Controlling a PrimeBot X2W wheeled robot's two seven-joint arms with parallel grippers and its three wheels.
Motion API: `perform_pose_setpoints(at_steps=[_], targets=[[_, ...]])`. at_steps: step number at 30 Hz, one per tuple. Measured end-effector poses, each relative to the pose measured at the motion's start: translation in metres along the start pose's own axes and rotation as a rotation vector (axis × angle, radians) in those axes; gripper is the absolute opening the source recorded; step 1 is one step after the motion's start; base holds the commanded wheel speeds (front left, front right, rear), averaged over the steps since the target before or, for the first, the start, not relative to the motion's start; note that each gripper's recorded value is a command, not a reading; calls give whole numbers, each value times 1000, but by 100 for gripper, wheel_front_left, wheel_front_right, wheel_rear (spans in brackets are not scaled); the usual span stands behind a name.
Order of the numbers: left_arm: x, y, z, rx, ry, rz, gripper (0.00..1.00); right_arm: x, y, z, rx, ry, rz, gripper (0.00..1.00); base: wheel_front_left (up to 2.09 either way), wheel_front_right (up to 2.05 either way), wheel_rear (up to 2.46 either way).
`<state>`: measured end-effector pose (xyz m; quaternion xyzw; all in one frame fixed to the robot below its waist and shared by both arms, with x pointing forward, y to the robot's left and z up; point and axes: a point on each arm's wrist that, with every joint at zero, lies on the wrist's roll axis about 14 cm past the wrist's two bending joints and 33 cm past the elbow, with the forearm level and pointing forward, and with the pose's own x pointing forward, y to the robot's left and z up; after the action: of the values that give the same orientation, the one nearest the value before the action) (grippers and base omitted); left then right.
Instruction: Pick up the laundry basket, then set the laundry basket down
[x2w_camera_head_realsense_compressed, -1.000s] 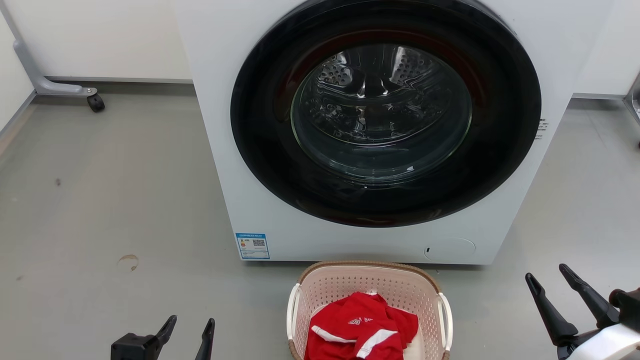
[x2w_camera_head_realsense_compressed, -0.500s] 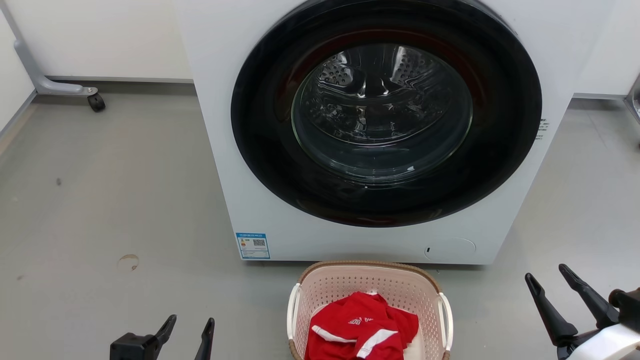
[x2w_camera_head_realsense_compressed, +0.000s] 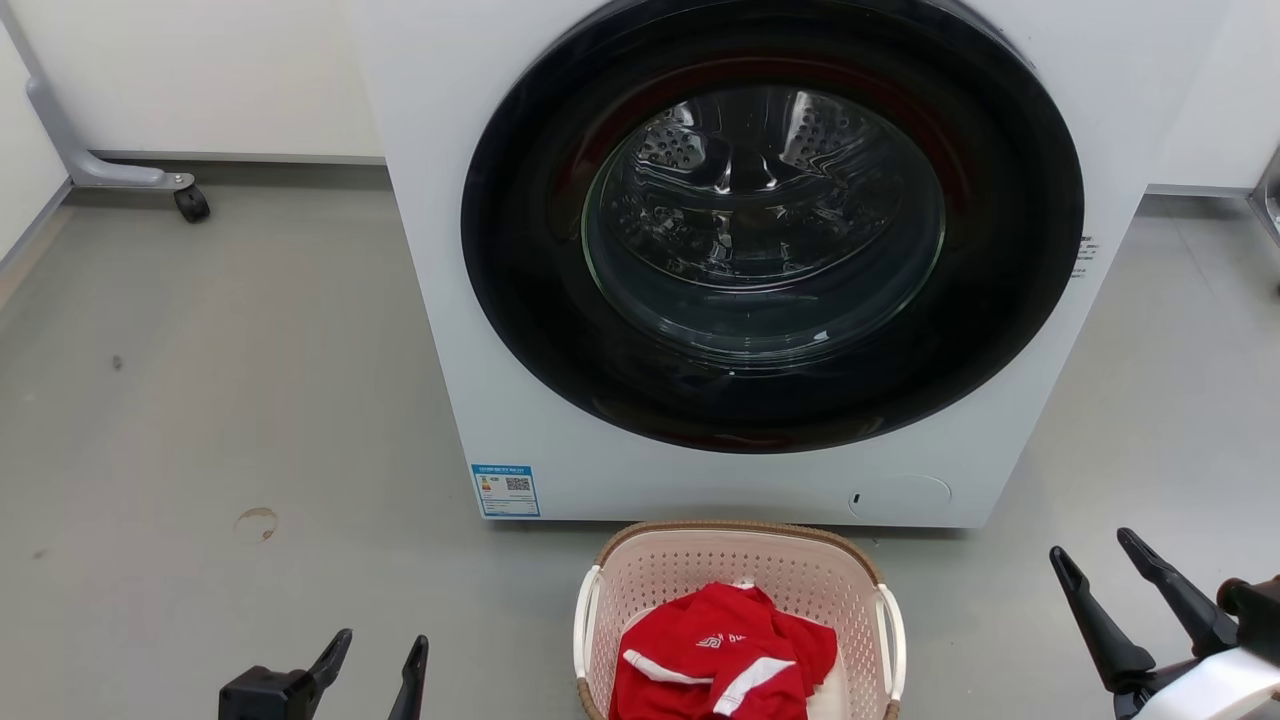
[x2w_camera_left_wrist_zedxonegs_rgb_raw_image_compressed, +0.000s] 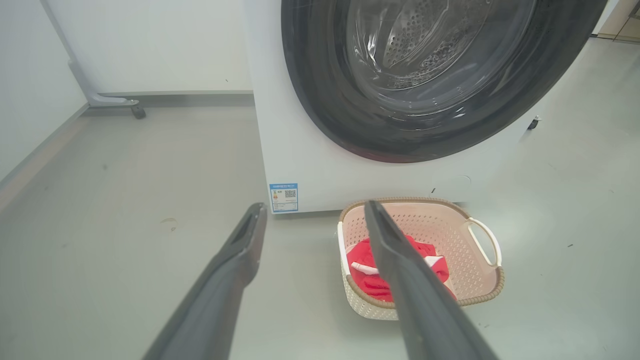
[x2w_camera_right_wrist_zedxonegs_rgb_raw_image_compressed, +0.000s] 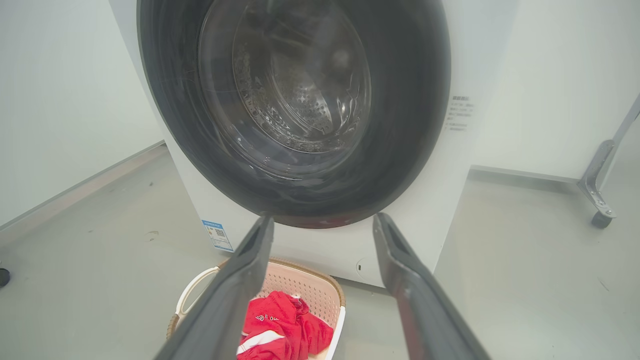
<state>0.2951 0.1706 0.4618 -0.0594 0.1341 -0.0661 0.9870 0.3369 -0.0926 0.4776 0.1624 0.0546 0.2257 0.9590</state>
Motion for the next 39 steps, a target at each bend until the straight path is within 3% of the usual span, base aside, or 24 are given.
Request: perform_pose_setpoints(at_steps=[23, 24, 29, 39], targets=[[0, 2, -1, 3, -3, 1, 100, 0, 1, -1, 1, 4, 3, 100, 0, 0, 0], [0, 2, -2, 3, -3, 1, 0, -1, 1, -3, 4, 8, 2, 0, 0, 0, 0], [-4, -10, -26, -42, 58, -2, 0, -8, 16, -30, 83, 61, -7, 0, 0, 0, 0], [3, -6, -25, -145, 76, 12, 0, -8, 2, -26, 168, 50, -68, 0, 0, 0, 0]])
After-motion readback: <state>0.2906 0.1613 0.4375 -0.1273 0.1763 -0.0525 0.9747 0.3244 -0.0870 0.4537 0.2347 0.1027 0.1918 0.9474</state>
